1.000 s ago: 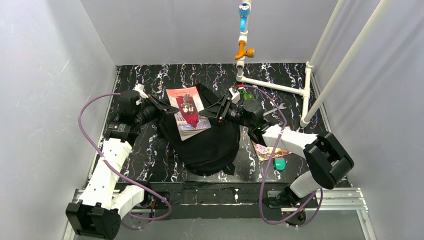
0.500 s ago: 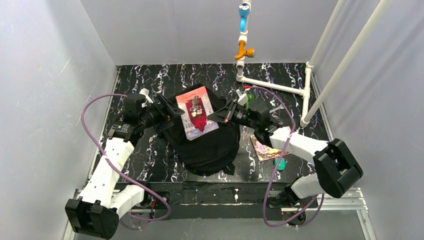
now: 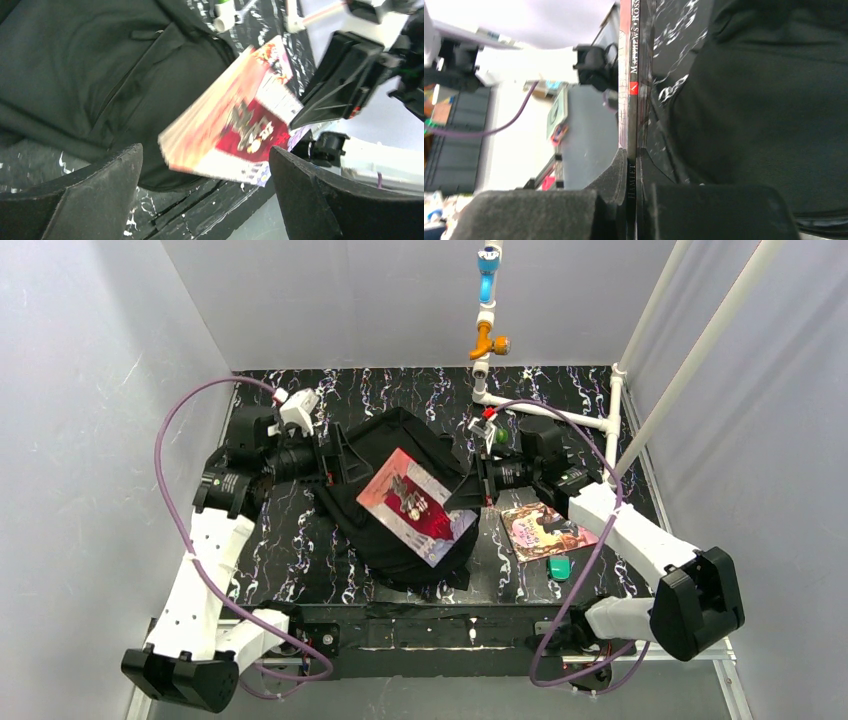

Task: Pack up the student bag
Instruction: Pick up the book from the center of the board.

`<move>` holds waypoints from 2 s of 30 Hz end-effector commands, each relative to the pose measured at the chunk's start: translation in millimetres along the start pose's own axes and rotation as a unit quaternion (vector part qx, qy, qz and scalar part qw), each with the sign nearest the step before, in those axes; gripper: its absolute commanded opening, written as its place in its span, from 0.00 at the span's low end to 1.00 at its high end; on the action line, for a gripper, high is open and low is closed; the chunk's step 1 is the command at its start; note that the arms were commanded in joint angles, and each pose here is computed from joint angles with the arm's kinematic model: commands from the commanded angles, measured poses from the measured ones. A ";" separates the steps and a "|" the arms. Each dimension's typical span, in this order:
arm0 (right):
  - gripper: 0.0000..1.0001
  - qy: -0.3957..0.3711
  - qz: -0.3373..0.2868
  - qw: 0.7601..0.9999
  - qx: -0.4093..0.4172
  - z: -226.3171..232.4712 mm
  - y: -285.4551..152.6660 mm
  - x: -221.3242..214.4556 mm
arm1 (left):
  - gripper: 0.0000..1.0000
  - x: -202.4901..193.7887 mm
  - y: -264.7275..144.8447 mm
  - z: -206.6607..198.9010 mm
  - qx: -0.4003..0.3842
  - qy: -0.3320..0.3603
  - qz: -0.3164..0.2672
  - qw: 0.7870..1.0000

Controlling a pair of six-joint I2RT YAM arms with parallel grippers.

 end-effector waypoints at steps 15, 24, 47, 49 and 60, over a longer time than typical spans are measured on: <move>0.01 -0.080 0.090 0.980 0.158 70.9 -19.8 -34.5 | 0.90 -16.0 -9.0 -84.0 -0.424 0.022 0.087 0.901; 0.01 -0.097 0.086 0.978 0.166 77.7 -14.6 -21.8 | 0.35 -35.1 -8.1 -86.4 -0.428 -0.004 0.117 0.896; 0.74 0.093 -0.129 0.951 0.266 86.4 -23.9 -11.4 | 0.00 34.6 0.7 -95.8 -0.363 -0.023 -0.018 0.931; 0.74 0.102 -0.144 0.943 0.282 89.6 -28.2 -10.7 | 0.00 33.8 2.8 -94.2 -0.357 -0.027 -0.020 0.933; 0.01 0.184 -0.191 0.928 0.263 80.0 -30.7 -2.4 | 0.10 31.3 25.3 -78.6 -0.305 -0.092 -0.010 0.948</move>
Point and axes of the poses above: each gripper's point midway between its finger pads, its own y axis out along the fingers, its own z axis along the line the jaws close on, x = y × z, the point moved 4 cm from there along -y, back along the fingers, and after that the axes turned 10 degrees about y, right-handed, at the moved point
